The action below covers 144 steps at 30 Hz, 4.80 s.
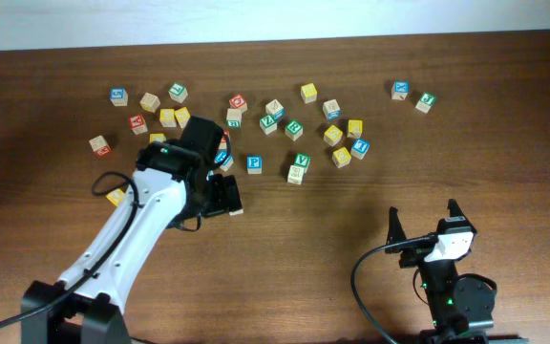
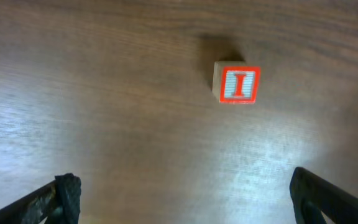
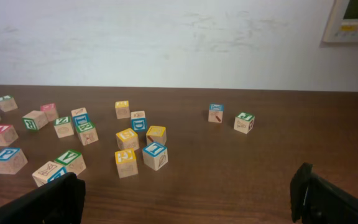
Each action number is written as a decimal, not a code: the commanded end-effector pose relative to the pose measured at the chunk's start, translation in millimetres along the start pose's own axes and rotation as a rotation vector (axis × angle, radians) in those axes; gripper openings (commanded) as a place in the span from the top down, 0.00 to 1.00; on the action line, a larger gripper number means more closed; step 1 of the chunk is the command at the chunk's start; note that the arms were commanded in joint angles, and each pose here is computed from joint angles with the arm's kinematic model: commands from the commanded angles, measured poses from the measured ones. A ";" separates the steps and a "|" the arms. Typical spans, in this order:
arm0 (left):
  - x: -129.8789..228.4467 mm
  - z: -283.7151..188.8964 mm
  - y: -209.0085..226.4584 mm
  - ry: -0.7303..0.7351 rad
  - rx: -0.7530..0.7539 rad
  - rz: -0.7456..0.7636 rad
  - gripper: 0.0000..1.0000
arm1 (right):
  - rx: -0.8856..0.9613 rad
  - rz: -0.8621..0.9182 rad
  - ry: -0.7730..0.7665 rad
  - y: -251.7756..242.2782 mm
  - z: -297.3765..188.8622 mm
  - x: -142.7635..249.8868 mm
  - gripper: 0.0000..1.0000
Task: Spell out ICRA
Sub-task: 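Reach the left gripper to the red 'I' block and grasp it, then carry the red 'I' block toward the front and set it down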
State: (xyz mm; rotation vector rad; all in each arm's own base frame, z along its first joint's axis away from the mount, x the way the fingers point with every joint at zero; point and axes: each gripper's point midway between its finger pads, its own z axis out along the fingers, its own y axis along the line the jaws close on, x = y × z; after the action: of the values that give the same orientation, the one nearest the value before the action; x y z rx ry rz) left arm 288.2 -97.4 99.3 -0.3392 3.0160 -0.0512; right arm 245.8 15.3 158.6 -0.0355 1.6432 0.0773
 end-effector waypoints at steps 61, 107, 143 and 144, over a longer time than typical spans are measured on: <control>5.9 52.7 -51.7 0.099 0.014 0.115 0.81 | 0.011 0.007 0.003 -2.4 -0.1 2.2 0.02; 46.4 83.9 -30.4 -0.052 0.057 0.097 0.79 | 0.011 0.007 0.003 -2.4 -0.1 2.2 0.02; 43.1 103.6 -49.3 -0.052 0.102 0.147 0.64 | 0.011 0.007 0.003 -2.4 -0.1 2.2 0.02; 42.9 103.6 -49.5 -0.052 0.102 0.147 0.64 | 0.011 0.007 0.003 -2.4 -0.1 2.2 0.02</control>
State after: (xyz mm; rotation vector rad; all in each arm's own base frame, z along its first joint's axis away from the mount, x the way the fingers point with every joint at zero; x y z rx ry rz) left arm 273.3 -157.8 0.6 -0.1332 2.9392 -0.1907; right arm 245.7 15.3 158.7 -0.0355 1.6428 0.0773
